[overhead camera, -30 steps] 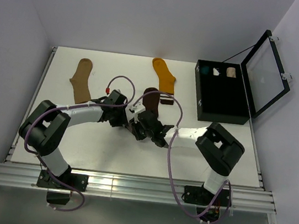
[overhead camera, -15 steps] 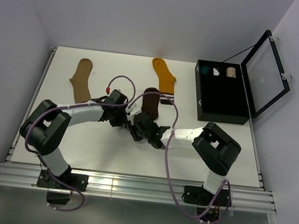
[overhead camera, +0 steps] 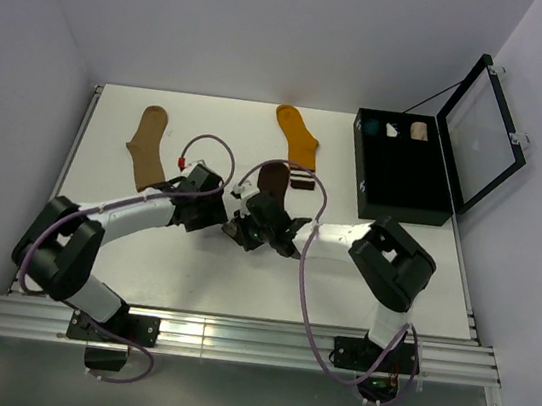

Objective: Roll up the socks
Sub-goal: Roll the sock at the center of the board.

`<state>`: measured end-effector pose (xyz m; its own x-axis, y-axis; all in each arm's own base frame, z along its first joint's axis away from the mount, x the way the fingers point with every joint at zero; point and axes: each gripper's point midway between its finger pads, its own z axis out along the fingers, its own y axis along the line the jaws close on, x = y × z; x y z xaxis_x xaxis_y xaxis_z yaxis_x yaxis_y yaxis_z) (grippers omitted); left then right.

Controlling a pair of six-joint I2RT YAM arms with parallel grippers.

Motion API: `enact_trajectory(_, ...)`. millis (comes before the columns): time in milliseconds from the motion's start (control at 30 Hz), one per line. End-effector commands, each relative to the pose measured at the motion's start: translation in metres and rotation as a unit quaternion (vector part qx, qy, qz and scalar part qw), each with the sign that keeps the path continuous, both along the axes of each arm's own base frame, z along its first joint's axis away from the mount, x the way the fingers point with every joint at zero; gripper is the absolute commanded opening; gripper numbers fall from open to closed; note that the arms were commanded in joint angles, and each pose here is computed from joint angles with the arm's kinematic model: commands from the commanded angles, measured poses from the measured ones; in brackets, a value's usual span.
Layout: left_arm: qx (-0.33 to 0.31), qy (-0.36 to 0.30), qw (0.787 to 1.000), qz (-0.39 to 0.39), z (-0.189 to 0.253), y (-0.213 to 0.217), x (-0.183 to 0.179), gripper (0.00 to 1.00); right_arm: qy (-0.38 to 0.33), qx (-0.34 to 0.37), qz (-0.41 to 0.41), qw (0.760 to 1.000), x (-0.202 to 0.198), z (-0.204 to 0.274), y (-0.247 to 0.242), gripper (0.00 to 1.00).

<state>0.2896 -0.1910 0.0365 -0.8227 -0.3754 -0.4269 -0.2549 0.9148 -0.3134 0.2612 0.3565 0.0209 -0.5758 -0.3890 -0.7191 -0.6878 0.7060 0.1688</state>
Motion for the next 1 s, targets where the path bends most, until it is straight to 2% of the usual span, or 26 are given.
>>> enact_trajectory(0, -0.01, -0.051, 0.997, 0.053, 0.032, 0.013, 0.008, 0.66, 0.129, 0.042, 0.02, 0.991, -0.026, -0.006, 0.003, 0.0)
enact_trajectory(133, -0.046, -0.086, 0.991, 0.089, 0.052, 0.02, 0.004, 0.71, 0.215, 0.117, 0.0, 0.97, -0.026, 0.001, 0.008, 0.0)
enact_trajectory(233, -0.075, -0.085, 0.989, 0.1, 0.052, 0.017, -0.002, 0.73, 0.265, 0.172, 0.004, 0.949, -0.025, 0.005, 0.007, 0.0)
enact_trajectory(333, -0.103, -0.074, 0.987, 0.101, 0.049, 0.009, -0.006, 0.73, 0.329, 0.229, -0.021, 0.916, -0.025, 0.007, 0.006, 0.0)
enact_trajectory(533, -0.135, -0.039, 0.986, 0.094, 0.031, -0.008, -0.009, 0.71, 0.386, 0.253, -0.05, 0.886, -0.028, -0.008, -0.001, 0.0)
enact_trajectory(733, -0.147, -0.026, 0.985, 0.089, 0.02, -0.017, -0.007, 0.68, 0.403, 0.249, -0.062, 0.878, -0.027, -0.019, -0.004, 0.0)
enact_trajectory(967, -0.129, -0.002, 0.988, 0.082, 0.004, -0.019, -0.01, 0.55, 0.402, 0.247, -0.073, 0.879, -0.024, -0.022, -0.007, 0.0)
